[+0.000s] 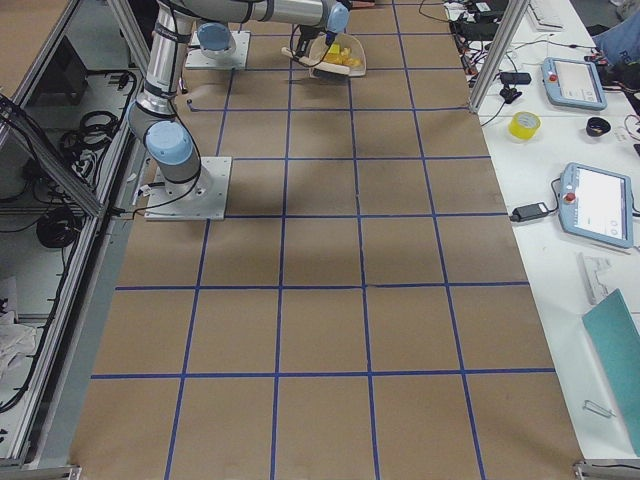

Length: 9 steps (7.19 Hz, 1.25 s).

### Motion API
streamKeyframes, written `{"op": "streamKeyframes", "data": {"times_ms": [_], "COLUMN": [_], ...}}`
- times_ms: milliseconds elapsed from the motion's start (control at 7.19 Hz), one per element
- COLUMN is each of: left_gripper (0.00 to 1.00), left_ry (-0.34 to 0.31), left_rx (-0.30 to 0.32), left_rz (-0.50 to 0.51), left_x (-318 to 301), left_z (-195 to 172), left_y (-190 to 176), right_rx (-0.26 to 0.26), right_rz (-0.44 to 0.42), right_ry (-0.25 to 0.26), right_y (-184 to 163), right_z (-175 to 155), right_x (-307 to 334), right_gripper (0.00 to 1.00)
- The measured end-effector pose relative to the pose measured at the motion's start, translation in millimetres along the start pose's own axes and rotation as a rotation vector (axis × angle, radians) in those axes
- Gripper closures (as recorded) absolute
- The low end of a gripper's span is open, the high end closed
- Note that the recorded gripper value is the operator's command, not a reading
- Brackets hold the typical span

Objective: Sweep and dump trash into bin
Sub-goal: 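Lift the dustpan toward the bin with the left gripper while the right withdraws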

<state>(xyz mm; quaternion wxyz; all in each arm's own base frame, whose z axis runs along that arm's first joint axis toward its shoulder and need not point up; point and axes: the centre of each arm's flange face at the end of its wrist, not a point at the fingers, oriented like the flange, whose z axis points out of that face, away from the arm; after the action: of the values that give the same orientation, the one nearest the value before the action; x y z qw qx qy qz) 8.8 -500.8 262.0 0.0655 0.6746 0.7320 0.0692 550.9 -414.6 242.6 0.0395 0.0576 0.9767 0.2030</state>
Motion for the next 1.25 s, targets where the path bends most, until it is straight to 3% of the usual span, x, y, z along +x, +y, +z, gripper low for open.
{"op": "streamKeyframes", "data": {"times_ms": [139, 556, 974, 1252], "left_gripper": [1.00, 1.00, 1.00, 1.00], "left_ry": [-0.001, -0.011, -0.024, 0.024], "left_rx": [0.037, 0.151, 0.218, 0.398], "left_rz": [-0.032, -0.103, -0.166, -0.319], "left_x": [-2, -5, -15, -22], "left_z": [2, 9, 0, -12], "left_y": [13, 39, 68, 140], "right_rx": [0.026, 0.102, 0.101, 0.103], "right_rz": [-0.019, -0.031, -0.013, 0.013], "right_ry": [0.019, 0.143, 0.228, 0.205], "right_y": [-2, -20, -53, -77], "right_z": [-8, -58, -131, -178], "right_x": [3, 54, 151, 226], "right_gripper": [1.00, 1.00, 1.00, 1.00]}}
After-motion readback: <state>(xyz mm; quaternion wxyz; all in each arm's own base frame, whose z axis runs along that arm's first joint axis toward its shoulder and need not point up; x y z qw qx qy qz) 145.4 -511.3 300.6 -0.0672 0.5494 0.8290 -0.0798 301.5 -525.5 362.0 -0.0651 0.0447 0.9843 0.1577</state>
